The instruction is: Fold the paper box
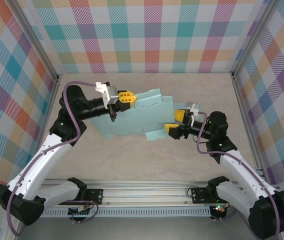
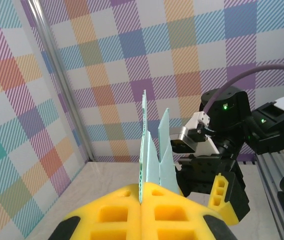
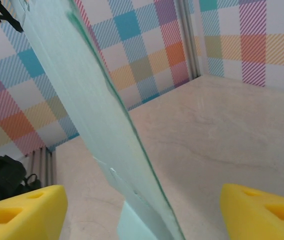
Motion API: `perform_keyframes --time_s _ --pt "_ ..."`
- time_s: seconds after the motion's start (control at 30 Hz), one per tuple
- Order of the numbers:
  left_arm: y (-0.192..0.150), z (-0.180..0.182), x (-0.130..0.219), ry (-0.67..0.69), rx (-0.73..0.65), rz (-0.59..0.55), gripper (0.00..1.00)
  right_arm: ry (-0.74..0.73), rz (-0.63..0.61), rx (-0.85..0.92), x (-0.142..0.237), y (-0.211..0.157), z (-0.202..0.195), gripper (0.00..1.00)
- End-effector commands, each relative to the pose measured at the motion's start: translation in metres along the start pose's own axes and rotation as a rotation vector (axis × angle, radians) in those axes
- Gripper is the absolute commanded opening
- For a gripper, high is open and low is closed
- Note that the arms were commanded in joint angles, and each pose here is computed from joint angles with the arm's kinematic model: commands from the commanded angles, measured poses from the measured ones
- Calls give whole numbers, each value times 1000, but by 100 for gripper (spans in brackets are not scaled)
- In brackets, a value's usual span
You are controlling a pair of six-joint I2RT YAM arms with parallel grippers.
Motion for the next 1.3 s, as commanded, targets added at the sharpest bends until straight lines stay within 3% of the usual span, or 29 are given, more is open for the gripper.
perform_keyframes --time_s 0.0,0.13,0.27,0.33,0.43,0.47,0.53,0.57,0.63,0.7,0.97,1.07,1.27 --pt "16 2 9 54 -30 -73 0 78 -13 33 0 4 7 70" --pt "14 4 9 94 -2 -96 0 64 -12 30 1 3 6 47" --pt "10 4 9 102 21 -81 0 31 -11 43 4 7 9 12" --pt "4 5 9 122 36 -47 0 -4 0 53 7 12 12 0" --pt "-4 5 10 159 40 24 3 -68 58 57 11 18 15 0" --pt "-6 6 12 178 41 50 16 -90 79 58 12 20 16 0" --pt "-9 7 16 229 33 105 52 -157 140 49 14 23 15 0" --pt "-8 7 20 254 22 123 64 -180 170 44 15 24 14 0" --pt "-4 6 29 312 -14 150 82 -227 227 55 17 30 15 0" --pt "1 5 36 346 -48 166 90 -251 248 46 17 37 16 0" --pt "11 13 39 367 -125 245 94 -310 458 118 -18 61 42 0" --pt "9 21 36 373 -133 265 94 -204 536 167 -36 68 62 0" --pt "15 49 45 435 -70 234 95 35 529 171 -41 86 97 0"
Point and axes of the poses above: each hand's point on the last joint's axis, 136 mm out from that joint toward the fingers, its own x axis back along the fingers, its own z axis along the line the jaws close on, y = z × x, the point moved 9 cm from there along x, back along the fingers, and after that the axes turned 9 degrees about -x, right-handed, at the moved point
